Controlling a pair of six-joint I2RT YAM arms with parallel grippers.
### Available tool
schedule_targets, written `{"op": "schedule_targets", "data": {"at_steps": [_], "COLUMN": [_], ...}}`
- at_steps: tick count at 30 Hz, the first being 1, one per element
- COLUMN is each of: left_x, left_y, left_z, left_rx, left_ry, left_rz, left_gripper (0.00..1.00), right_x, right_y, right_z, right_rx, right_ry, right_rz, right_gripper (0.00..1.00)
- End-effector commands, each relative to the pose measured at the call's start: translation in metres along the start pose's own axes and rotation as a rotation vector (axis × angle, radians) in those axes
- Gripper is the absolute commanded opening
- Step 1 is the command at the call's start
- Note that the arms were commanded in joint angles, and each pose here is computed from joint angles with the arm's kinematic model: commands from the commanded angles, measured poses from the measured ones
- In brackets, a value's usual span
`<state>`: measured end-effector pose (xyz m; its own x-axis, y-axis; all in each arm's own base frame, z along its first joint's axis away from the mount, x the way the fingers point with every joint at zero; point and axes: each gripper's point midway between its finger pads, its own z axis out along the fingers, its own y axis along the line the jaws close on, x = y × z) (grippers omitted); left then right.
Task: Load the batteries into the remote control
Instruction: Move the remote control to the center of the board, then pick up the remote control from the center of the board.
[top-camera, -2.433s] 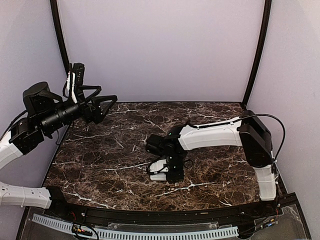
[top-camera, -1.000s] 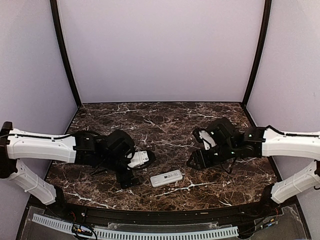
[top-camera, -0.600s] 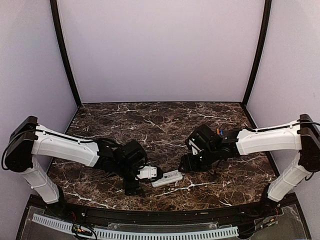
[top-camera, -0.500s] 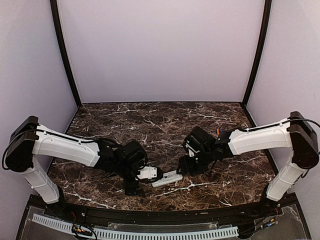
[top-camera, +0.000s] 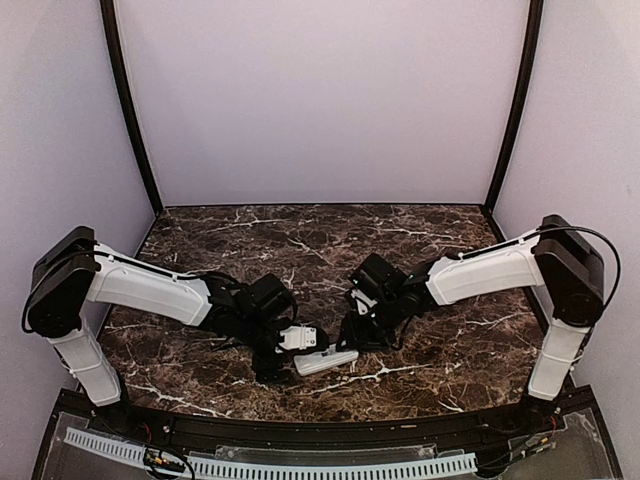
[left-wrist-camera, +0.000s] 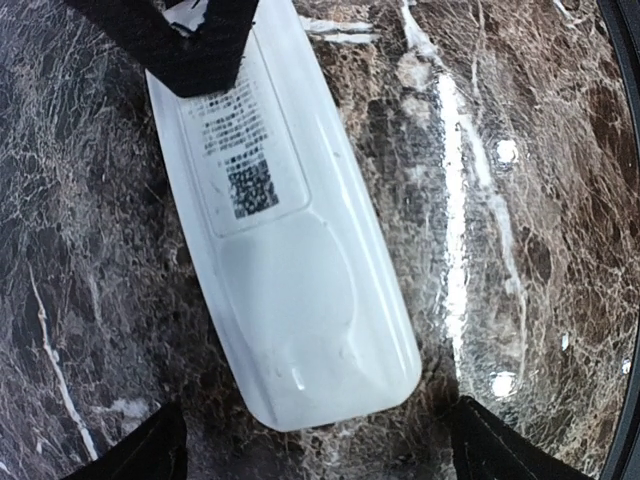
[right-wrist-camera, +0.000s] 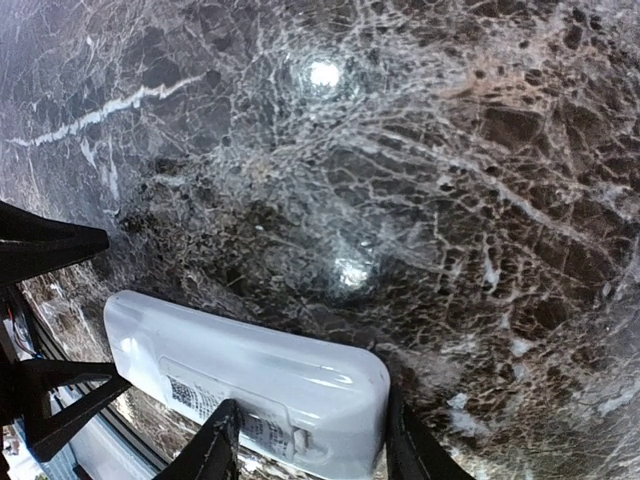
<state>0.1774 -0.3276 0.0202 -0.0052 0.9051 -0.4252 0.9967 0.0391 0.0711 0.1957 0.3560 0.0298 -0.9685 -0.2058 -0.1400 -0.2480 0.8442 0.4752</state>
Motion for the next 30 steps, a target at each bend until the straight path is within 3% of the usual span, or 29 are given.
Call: {"op": "schedule_targets", "data": {"at_steps": [1,7,12,20,30], "left_x": [0.021,0.022,0.025,0.052,0.051], "left_y": [-0.006,-0.007,-0.008,-0.008,-0.009], "left_z": [0.006,0.009,0.013,0.029,0.024], "left_rx": [0.026,0.035,0.059,0.067,0.055], "left_ry": [0.074,0.087,0.108,0.234,0.217], "left_rz": [-0.005,-0.029,-0.039,-0.084,-0.103], "left_gripper": [0.9,0.92,0.87,0.63,0.25], "right_x": [-0.002,0.005,0.002,-0.005,-0.01], "right_y": [0.02,0.042,0.035,0.022,0.013], "right_z": [0.01,0.006,-0.008,-0.028,-0.048], "right_rx": [-0.072,-0.114,-0.075,-0.022,-0.026], "right_ry": [0.028,0.007,-0.048,-0.087,-0.133], "right_rz": [0.001,0.021,0.031,0.003,-0.001], "right_gripper": [0.45,0.44,0.51,0.59,0.6]}}
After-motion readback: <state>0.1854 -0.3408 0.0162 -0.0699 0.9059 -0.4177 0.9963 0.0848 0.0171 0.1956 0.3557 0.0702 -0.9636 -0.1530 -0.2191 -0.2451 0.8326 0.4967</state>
